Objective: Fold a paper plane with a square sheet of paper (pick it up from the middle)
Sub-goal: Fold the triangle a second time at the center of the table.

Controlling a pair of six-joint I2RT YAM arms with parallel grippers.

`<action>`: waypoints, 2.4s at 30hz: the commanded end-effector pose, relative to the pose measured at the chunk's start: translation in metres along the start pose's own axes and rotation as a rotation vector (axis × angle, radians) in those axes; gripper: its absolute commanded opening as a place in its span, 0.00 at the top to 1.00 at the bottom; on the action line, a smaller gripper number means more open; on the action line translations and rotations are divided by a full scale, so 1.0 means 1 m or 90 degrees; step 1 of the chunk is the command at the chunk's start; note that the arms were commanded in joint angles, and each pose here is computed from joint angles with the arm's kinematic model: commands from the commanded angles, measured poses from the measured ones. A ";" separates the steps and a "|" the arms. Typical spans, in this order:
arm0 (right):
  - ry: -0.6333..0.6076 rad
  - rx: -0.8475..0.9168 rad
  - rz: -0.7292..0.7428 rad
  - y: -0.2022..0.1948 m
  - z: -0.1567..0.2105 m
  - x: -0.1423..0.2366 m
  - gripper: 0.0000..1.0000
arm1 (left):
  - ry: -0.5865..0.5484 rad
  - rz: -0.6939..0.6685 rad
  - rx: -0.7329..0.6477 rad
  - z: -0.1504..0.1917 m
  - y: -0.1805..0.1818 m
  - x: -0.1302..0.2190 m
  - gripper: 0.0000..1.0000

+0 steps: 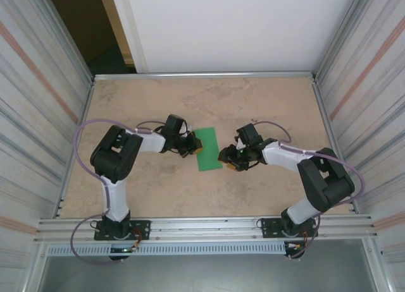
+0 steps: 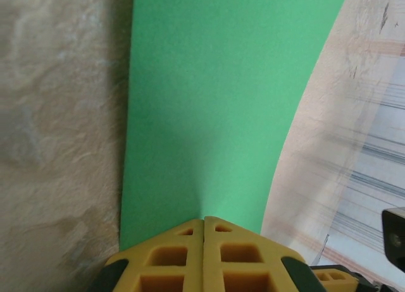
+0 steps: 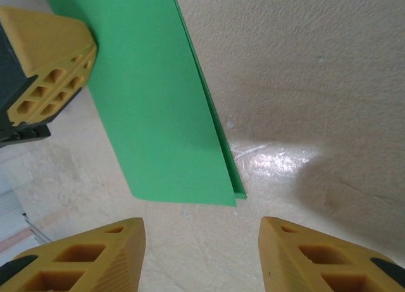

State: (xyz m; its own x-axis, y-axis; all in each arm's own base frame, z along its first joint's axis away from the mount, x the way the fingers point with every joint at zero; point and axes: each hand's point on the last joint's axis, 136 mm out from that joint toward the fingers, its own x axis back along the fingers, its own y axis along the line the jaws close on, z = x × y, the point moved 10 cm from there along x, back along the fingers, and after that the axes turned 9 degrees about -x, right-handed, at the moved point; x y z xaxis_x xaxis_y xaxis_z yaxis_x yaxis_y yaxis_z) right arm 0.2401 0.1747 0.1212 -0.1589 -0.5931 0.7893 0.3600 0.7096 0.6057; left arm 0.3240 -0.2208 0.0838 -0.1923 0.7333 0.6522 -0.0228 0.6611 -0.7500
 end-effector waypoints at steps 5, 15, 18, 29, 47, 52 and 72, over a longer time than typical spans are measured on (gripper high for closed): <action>0.017 0.008 0.021 0.003 0.001 -0.011 0.53 | 0.053 -0.111 0.091 0.020 0.043 -0.012 0.95; 0.026 0.030 0.016 0.009 0.000 -0.019 0.65 | 0.058 -0.113 0.091 0.020 0.043 -0.014 0.95; 0.022 0.034 0.011 0.010 -0.001 -0.019 0.66 | 0.057 -0.113 0.091 0.020 0.043 -0.013 0.95; 0.004 0.029 0.055 0.002 -0.002 -0.021 0.65 | 0.060 -0.115 0.091 0.021 0.044 -0.013 0.95; 0.004 0.043 0.014 0.011 -0.001 -0.020 0.72 | 0.061 -0.114 0.089 0.021 0.044 -0.013 0.95; -0.003 0.028 0.004 0.009 -0.003 -0.022 0.77 | 0.060 -0.111 0.086 0.020 0.042 -0.012 0.95; 0.000 0.003 -0.016 0.009 -0.009 -0.016 1.00 | 0.055 -0.060 0.052 0.008 0.021 -0.007 0.93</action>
State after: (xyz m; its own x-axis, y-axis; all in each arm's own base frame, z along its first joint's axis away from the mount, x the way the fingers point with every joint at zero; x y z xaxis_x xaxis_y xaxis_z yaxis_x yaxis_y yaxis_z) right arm 0.2567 0.1877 0.1099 -0.1788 -0.5961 0.7827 0.3435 0.7077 0.6174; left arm 0.3272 -0.2221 0.0856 -0.1742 0.7369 0.6531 -0.0329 0.6586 -0.7518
